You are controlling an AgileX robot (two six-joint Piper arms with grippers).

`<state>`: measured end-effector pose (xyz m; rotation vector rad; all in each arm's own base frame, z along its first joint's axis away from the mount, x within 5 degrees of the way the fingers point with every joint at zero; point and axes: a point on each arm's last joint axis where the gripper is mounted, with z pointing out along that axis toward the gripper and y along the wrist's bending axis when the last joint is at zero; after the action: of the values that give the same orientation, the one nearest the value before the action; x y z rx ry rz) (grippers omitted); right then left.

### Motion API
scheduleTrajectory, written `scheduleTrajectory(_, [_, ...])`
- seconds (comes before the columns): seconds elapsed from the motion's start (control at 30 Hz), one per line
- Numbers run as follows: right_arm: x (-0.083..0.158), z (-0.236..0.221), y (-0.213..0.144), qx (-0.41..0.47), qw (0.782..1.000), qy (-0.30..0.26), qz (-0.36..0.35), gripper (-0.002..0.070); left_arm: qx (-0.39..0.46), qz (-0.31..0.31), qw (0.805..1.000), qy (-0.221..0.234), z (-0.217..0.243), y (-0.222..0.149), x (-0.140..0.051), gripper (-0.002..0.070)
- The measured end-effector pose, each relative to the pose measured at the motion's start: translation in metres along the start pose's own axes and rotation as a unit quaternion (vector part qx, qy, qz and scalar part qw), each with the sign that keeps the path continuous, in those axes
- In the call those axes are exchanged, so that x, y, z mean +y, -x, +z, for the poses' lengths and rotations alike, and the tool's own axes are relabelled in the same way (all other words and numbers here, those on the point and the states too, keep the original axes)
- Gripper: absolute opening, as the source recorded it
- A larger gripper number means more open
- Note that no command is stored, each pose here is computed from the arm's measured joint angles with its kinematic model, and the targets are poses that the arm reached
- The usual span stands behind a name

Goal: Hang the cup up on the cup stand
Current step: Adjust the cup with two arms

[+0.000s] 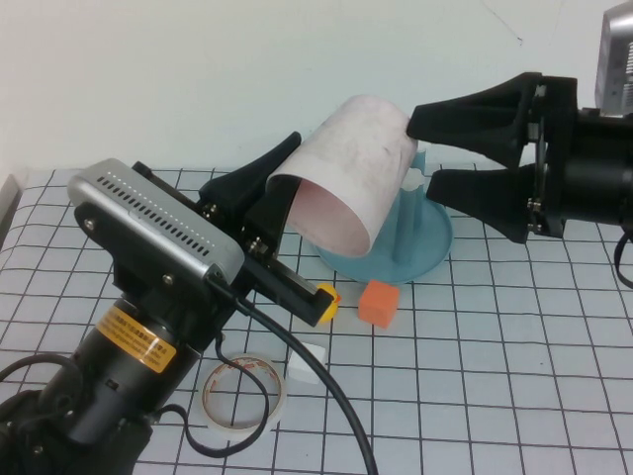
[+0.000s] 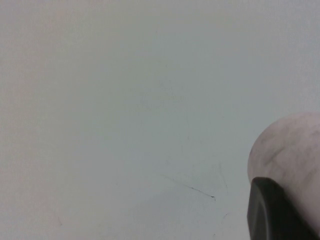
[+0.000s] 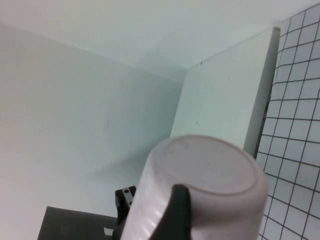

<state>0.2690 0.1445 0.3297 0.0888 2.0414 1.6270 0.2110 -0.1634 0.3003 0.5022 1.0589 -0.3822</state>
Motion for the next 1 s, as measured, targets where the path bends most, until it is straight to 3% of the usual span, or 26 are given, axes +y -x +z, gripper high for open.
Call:
scheduleTrajectory(0.37, [0.002, 0.001, 0.0, 0.006, 1.0, 0.006, 0.021, 0.0668, 0.0, 0.0, 1.0, 0.0, 0.0, 0.0, 0.0, 0.0007])
scheduleTrajectory(0.63, [0.029, 0.007, 0.004, 0.015, 0.999, 0.042, -0.011, 0.0668, -0.001, 0.0, 1.0, 0.0, 0.0, 0.0, 0.0, 0.0007])
scheduleTrajectory(1.0, [0.018, 0.033, -0.011, 0.05, 0.998, 0.029, 0.007, 0.0668, -0.001, 0.002, 1.0, -0.008, 0.0, 0.0, -0.001, 0.0006])
